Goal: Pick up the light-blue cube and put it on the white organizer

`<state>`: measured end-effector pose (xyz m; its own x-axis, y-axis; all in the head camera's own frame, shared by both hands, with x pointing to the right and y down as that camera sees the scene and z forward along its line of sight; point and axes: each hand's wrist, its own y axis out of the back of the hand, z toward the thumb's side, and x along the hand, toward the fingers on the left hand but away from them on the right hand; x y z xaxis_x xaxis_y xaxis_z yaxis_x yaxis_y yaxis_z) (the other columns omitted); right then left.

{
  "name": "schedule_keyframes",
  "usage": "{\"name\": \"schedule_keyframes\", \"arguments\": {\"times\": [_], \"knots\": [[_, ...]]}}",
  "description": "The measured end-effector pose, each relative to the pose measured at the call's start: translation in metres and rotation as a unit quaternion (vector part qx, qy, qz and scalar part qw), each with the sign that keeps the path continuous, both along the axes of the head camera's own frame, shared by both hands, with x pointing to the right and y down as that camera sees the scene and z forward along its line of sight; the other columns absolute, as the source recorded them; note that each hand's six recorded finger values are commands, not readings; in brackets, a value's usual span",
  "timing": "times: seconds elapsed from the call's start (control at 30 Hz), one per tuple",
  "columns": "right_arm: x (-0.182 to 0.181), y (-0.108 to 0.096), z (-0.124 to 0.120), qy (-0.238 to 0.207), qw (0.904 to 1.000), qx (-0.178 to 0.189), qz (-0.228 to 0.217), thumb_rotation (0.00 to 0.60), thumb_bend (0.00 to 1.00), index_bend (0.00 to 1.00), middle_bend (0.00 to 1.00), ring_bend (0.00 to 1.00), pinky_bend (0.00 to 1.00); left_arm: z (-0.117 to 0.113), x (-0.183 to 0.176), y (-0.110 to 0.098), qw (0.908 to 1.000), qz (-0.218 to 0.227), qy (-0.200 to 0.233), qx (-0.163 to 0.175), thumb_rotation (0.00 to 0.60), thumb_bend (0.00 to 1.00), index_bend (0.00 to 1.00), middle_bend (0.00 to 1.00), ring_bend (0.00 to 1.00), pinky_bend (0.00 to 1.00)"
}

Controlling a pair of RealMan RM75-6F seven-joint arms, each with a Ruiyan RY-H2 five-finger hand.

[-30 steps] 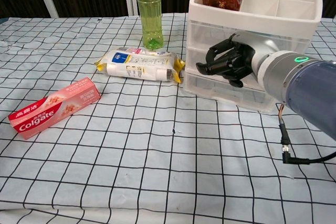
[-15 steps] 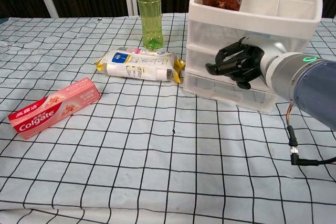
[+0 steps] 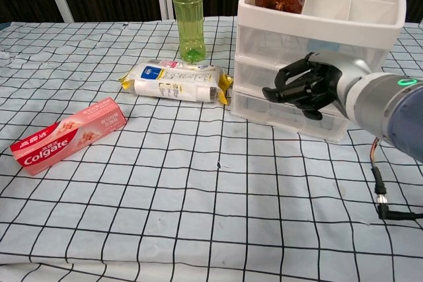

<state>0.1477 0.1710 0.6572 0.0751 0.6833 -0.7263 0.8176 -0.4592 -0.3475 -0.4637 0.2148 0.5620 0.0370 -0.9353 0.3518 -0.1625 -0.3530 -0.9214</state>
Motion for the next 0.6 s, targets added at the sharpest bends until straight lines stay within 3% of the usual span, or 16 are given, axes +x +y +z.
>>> {"name": "schedule_keyframes", "arguments": {"times": [0.27,0.43,0.5,0.53,0.6], "knots": [[0.026,0.023,-0.02,0.03,0.9968,0.016,-0.073,0.6,0.36,0.75,0.81,0.86,0.83,-0.001,0.0,0.002,1.0,0.002,-0.001,0.0,0.6,0.04,0.0,0.0,0.0,0.0],[0.057,0.029,-0.036,0.082,0.9874,0.048,-0.126,0.6,0.34,0.7,0.67,0.73,0.64,-0.002,0.0,0.003,1.0,0.005,-0.004,-0.001,0.6,0.04,0.0,0.0,0.0,0.0],[0.074,0.031,-0.044,0.109,0.9806,0.067,-0.149,0.6,0.3,0.56,0.5,0.57,0.46,-0.002,0.0,0.003,1.0,0.006,-0.006,-0.002,0.6,0.04,0.0,0.0,0.0,0.0],[0.082,0.032,-0.047,0.121,0.9771,0.075,-0.158,0.6,0.27,0.41,0.39,0.46,0.37,-0.001,0.001,0.003,0.9999,0.008,-0.008,-0.003,0.6,0.04,0.0,0.0,0.0,0.0],[0.101,0.034,-0.057,0.149,0.9673,0.096,-0.181,0.6,0.23,0.21,0.25,0.32,0.28,-0.001,0.001,0.004,0.9999,0.01,-0.011,-0.005,0.6,0.04,0.0,0.0,0.0,0.0]]}}
